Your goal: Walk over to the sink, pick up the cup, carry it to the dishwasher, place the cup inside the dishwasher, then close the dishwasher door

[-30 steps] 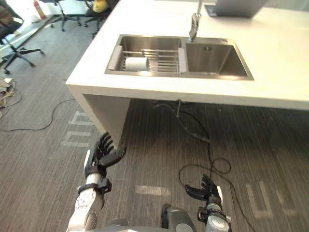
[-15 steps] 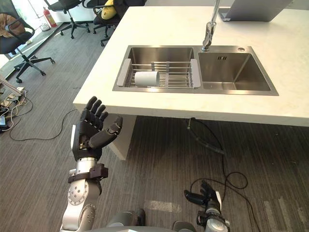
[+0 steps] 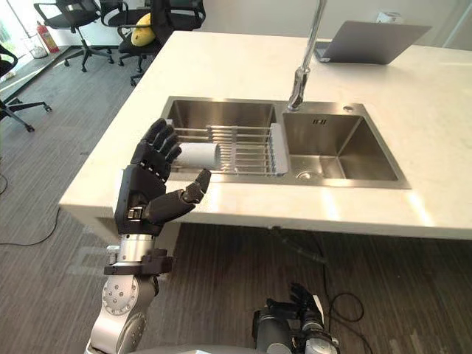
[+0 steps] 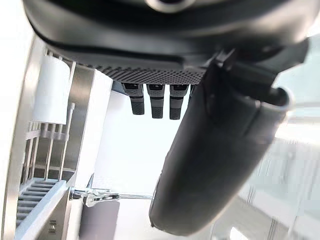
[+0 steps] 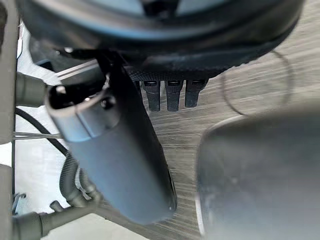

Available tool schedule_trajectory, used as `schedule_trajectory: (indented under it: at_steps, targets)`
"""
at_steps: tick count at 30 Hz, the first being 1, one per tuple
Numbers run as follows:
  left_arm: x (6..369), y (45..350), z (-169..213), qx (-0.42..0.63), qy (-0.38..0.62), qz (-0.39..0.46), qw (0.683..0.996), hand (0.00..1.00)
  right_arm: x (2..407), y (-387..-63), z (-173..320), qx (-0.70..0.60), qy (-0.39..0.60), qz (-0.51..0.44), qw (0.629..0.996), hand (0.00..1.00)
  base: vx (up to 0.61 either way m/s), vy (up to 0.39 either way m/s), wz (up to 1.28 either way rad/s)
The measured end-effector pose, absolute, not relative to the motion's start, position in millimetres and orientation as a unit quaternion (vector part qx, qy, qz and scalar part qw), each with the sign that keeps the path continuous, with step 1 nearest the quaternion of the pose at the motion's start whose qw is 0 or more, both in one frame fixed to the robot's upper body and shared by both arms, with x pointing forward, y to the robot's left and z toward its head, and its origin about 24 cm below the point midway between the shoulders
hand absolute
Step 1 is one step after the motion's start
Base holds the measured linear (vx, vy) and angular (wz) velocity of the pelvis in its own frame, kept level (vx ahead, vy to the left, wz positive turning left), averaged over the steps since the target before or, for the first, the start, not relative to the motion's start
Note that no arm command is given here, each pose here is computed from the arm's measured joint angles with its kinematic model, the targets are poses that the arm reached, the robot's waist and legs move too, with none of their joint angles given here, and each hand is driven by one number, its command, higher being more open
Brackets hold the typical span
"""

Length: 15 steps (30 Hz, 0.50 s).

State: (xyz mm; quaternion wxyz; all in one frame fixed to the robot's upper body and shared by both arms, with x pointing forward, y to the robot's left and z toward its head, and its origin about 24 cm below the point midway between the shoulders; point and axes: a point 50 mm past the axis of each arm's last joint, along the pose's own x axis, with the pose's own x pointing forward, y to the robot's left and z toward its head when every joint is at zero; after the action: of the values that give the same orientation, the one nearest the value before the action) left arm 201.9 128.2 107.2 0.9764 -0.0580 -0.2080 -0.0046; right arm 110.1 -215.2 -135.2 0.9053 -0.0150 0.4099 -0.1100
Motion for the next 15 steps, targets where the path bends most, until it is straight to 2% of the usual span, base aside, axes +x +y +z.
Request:
schedule_trajectory:
  at_steps: [5,8,15]
  targets:
    - [219,123,106,0.001,-0.214,-0.025,0.977,0.90,101,-224,-136,-0.018,0.417,-0.120,0.901,0.90,0.27,-0.222,0.19]
    - [224,125,103,0.019,-0.208,-0.027,0.978,0.90,93,-225,-137,-0.013,0.425,-0.125,0.896,0.90,0.16,-0.093,0.10]
    - [232,149,114,0.084,-0.233,0.014,0.969,0.90,92,-230,-138,-0.015,0.428,-0.130,0.894,0.90,0.15,0.108,-0.22]
